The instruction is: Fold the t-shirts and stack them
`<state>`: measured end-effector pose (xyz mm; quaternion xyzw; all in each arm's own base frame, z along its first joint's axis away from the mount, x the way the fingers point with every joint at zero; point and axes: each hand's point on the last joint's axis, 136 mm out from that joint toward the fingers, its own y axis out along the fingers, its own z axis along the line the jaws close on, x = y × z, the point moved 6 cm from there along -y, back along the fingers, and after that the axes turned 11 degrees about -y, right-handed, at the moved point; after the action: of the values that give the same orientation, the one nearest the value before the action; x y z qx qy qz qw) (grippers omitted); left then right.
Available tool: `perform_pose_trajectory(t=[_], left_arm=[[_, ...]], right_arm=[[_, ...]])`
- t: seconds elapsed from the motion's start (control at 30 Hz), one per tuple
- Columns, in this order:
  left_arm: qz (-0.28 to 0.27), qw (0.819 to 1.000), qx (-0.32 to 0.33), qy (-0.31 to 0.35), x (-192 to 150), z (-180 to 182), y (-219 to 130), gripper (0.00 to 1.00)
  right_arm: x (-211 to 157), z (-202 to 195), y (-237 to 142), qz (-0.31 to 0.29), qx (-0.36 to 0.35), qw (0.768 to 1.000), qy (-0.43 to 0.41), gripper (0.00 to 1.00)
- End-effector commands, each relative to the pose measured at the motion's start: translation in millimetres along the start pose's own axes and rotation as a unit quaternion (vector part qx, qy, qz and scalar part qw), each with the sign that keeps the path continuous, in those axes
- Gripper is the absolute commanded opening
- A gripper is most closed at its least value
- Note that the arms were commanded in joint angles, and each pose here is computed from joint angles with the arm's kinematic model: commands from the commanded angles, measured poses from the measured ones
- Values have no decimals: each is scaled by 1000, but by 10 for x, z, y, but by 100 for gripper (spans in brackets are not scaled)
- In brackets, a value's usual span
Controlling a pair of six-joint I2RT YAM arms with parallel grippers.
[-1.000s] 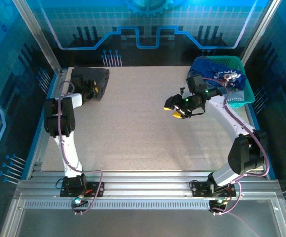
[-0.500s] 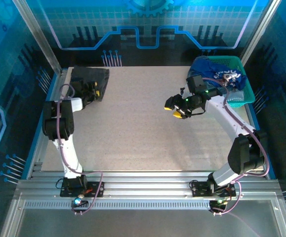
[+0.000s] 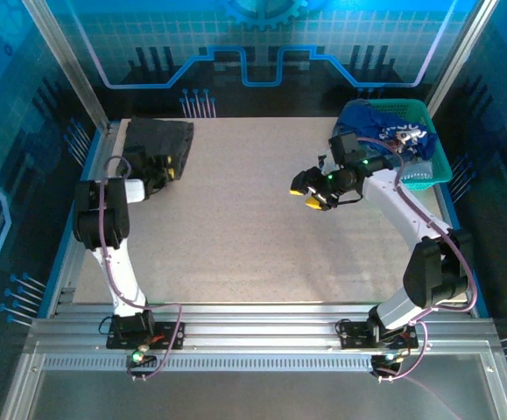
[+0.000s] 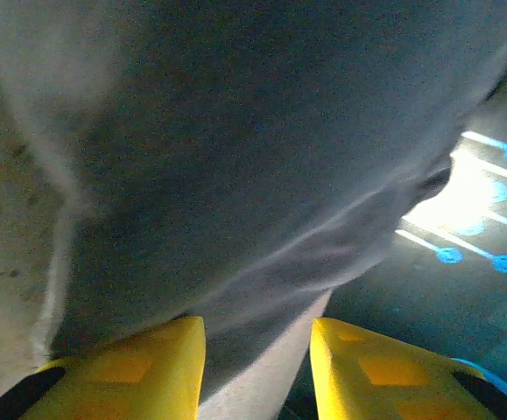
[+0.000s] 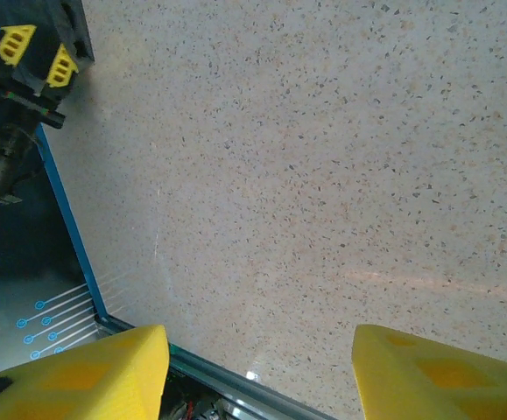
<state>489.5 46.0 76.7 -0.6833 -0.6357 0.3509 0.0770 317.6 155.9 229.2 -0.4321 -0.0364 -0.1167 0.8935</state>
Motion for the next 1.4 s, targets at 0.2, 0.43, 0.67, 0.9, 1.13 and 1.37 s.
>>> perform_pose_trajectory(t=[0.2, 0.43, 0.67, 0.9, 1.13, 1.37], left_arm=[[-26, 999, 22, 33, -102, 126, -171, 45], [11, 998, -1, 64, -227, 16, -185, 50], [-23, 958, 27, 286, -881, -616, -1221, 99], [-102, 911, 7, 399, -1289, -537, -2353, 99], [-126, 882, 25, 454, -1258, -429, -2930, 99], [-271, 767, 57, 579, -860, -235, -3076, 99]], right_arm=[[0, 105, -13, 1, 12, 1000, -8, 59], [56, 292, -58, -23, 52, 997, -57, 59], [116, 609, -573, -172, 119, 967, -144, 61], [88, 737, -886, -208, 147, 953, -163, 91], [-22, 645, -1128, -220, 72, 957, -177, 100], [-68, -58, -1523, -272, -256, 917, -137, 100]])
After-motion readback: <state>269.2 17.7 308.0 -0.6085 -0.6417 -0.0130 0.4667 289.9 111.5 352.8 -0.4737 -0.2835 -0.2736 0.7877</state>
